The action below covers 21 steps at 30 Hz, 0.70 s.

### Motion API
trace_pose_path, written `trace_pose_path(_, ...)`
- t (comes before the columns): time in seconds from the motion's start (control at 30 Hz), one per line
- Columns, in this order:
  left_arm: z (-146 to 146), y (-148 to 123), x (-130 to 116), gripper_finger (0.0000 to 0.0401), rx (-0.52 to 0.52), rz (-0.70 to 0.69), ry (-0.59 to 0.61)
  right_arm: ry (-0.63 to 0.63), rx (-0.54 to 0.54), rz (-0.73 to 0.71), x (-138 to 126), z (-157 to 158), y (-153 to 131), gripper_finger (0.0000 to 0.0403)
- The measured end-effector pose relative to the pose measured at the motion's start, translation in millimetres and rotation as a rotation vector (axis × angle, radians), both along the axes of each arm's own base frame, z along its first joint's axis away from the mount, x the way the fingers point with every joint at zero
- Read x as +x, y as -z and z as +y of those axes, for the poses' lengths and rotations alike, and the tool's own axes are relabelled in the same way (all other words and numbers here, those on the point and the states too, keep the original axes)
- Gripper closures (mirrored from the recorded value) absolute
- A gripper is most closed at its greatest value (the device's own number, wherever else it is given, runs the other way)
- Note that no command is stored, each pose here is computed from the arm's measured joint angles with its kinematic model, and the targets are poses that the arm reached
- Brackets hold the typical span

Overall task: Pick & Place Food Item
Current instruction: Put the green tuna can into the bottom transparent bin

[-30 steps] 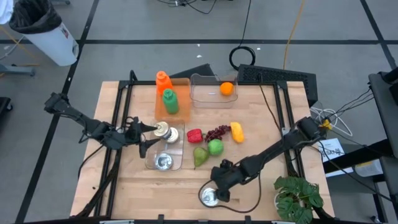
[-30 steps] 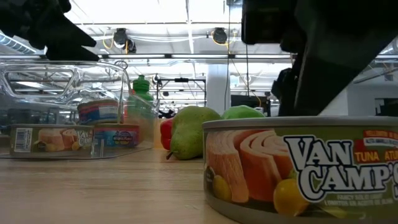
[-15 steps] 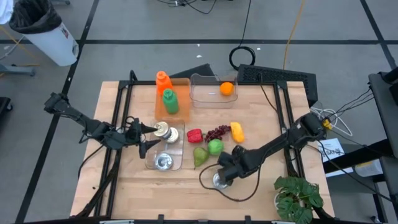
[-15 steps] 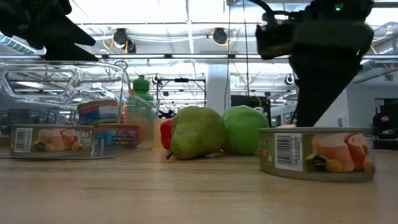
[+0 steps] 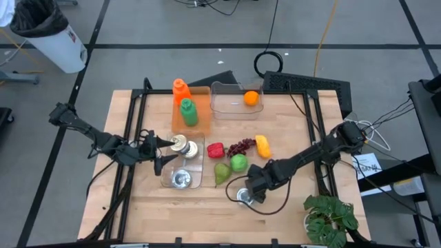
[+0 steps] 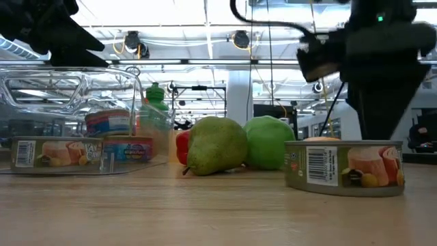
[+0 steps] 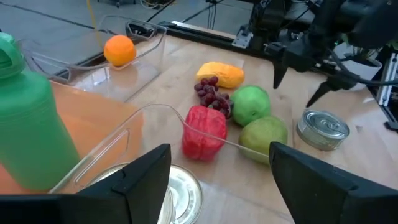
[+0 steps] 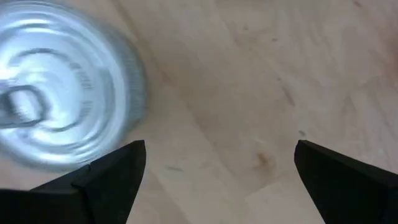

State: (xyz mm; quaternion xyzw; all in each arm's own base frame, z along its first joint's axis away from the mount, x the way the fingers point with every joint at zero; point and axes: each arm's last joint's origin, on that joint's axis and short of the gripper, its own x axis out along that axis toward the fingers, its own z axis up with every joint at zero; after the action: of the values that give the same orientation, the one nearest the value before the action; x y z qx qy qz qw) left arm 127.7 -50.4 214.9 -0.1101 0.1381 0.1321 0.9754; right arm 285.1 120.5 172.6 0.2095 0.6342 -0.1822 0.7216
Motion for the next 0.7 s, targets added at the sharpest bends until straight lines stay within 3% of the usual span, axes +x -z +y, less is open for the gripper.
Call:
trace_pose_path(0.23, 0, 0, 0, 0.0101, 0.011, 0.003, 0.004, 0.036, -0.017, 0.042, -3, -9, 4, 0.0012)
trace_pose_path(0.5, 0, 0, 0, 0.0104, 0.011, 0.003, 0.004, 0.026, 0.047, -0.118, 1, -4, -17, 0.0012)
trace_pose_path(0.7, 0, 0, 0, 0.0115, 0.012, 0.004, 0.004, 0.004, 0.06, -0.138, 0, -1, -2, 0.0012)
